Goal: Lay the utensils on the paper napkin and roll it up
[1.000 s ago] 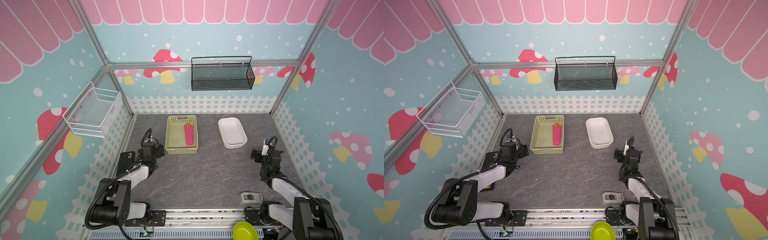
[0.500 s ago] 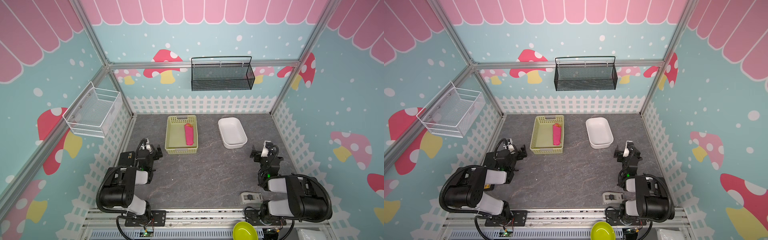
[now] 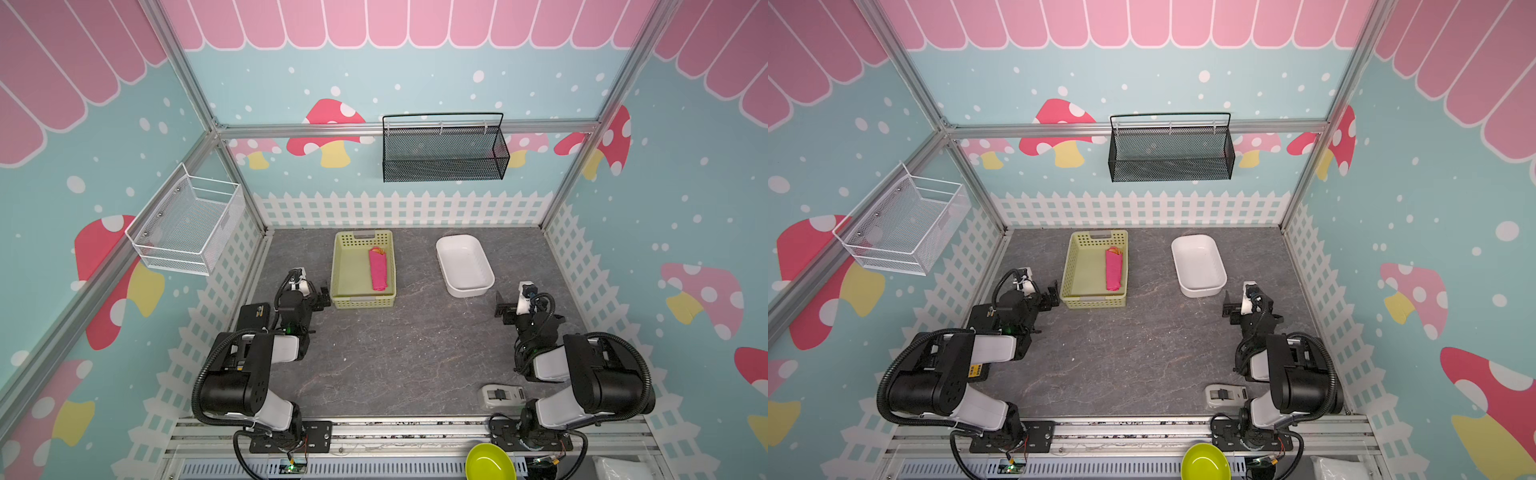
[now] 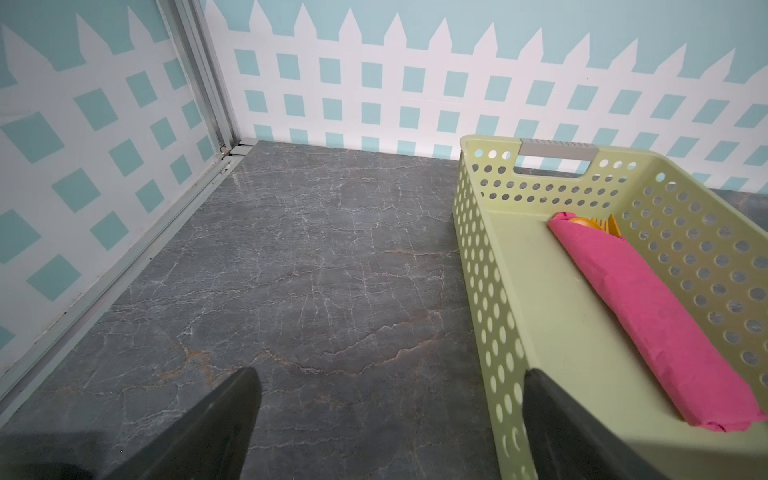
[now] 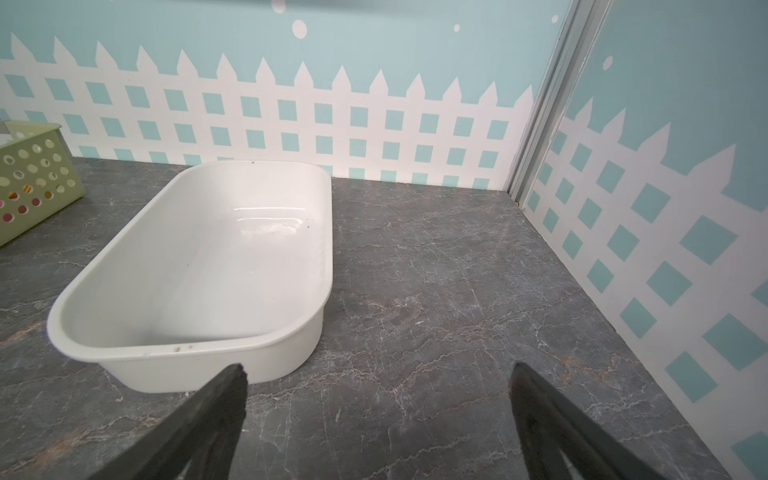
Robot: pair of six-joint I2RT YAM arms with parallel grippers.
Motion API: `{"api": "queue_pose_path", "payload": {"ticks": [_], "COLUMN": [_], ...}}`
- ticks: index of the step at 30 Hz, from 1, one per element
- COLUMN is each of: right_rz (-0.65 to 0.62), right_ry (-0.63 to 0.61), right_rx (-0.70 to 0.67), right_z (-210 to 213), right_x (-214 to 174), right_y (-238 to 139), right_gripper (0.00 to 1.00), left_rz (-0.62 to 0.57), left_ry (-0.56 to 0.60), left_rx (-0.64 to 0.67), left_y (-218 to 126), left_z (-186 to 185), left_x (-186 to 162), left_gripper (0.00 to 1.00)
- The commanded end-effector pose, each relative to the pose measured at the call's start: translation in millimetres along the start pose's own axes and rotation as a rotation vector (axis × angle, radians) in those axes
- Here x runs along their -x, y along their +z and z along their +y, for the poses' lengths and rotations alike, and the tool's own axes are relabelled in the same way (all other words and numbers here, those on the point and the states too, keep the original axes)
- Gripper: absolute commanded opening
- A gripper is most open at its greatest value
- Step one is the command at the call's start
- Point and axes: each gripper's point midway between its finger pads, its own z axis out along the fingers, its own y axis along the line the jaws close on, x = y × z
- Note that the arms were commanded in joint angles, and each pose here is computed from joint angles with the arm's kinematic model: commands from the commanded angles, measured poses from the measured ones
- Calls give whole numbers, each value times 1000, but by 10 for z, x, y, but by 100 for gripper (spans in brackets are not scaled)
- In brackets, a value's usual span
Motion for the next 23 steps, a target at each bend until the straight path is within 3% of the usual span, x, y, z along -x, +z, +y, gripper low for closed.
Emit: {"api": "queue_pose_path", "payload": {"ticks": [1, 23], "right_rz": [-62, -47], "right_ry": [-34, -77], "right_rx": [11, 69], "right_z": [24, 160], "right_x": [149, 148], "right_y": [1, 69], "right_gripper": [100, 99], "left_rz": [-9, -12], "left_ry": [29, 28], "left_rx": [13, 13], "left_y": [15, 12], "left_z": [18, 14], "left_x": [36, 40], "left_gripper": [100, 100]}}
